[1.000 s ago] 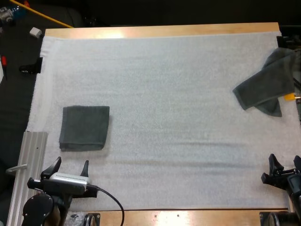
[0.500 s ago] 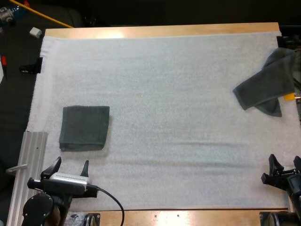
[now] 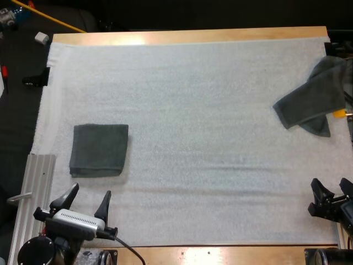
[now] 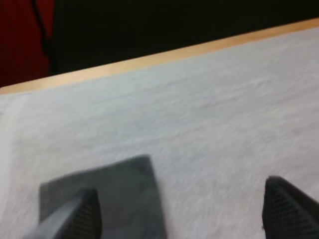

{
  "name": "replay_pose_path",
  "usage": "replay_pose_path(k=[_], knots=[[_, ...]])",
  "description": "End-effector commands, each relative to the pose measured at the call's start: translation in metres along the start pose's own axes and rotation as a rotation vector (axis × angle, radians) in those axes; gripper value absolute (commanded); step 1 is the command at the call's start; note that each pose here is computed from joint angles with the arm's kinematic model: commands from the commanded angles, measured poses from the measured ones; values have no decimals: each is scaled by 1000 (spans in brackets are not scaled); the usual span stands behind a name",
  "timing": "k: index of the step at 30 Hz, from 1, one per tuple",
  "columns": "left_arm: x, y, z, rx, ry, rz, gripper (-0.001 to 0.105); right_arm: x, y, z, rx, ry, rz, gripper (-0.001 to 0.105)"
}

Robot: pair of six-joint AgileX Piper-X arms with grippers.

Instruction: Pick towel from pile, fold and stack

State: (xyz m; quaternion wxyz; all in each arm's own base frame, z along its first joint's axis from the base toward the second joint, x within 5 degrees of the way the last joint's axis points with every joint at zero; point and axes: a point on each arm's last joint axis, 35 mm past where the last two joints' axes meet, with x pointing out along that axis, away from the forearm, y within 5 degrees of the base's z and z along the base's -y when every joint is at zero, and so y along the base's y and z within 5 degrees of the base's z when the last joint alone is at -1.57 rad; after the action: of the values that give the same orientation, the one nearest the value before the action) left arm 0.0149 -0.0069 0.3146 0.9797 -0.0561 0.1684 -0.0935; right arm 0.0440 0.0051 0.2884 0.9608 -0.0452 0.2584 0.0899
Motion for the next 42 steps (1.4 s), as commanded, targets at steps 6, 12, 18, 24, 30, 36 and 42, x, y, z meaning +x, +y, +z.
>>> replay_pose_path(k=[6, 12, 18, 24, 30, 36, 42], knots=[[-13, -8, 18, 8, -54, -141, 65, -4, 1, 27, -17, 15, 116, 64], [-9, -12, 39, 25, -13, -237, 65, -6, 0, 52, -41, 11, 207, 64], [0, -14, 53, 34, 18, -285, 65, 3, -3, 72, -44, 29, 233, 64], [8, -15, 60, 31, 27, -292, 65, 40, -14, 94, 5, 71, 207, 64], [11, -15, 61, 31, 38, -296, 65, 75, -21, 104, 82, 119, 189, 65], [15, -16, 62, 30, 55, -301, 65, 131, -32, 108, 226, 198, 122, 65], [15, -16, 62, 27, 62, -308, 65, 194, -43, 106, 356, 308, 55, 65]])
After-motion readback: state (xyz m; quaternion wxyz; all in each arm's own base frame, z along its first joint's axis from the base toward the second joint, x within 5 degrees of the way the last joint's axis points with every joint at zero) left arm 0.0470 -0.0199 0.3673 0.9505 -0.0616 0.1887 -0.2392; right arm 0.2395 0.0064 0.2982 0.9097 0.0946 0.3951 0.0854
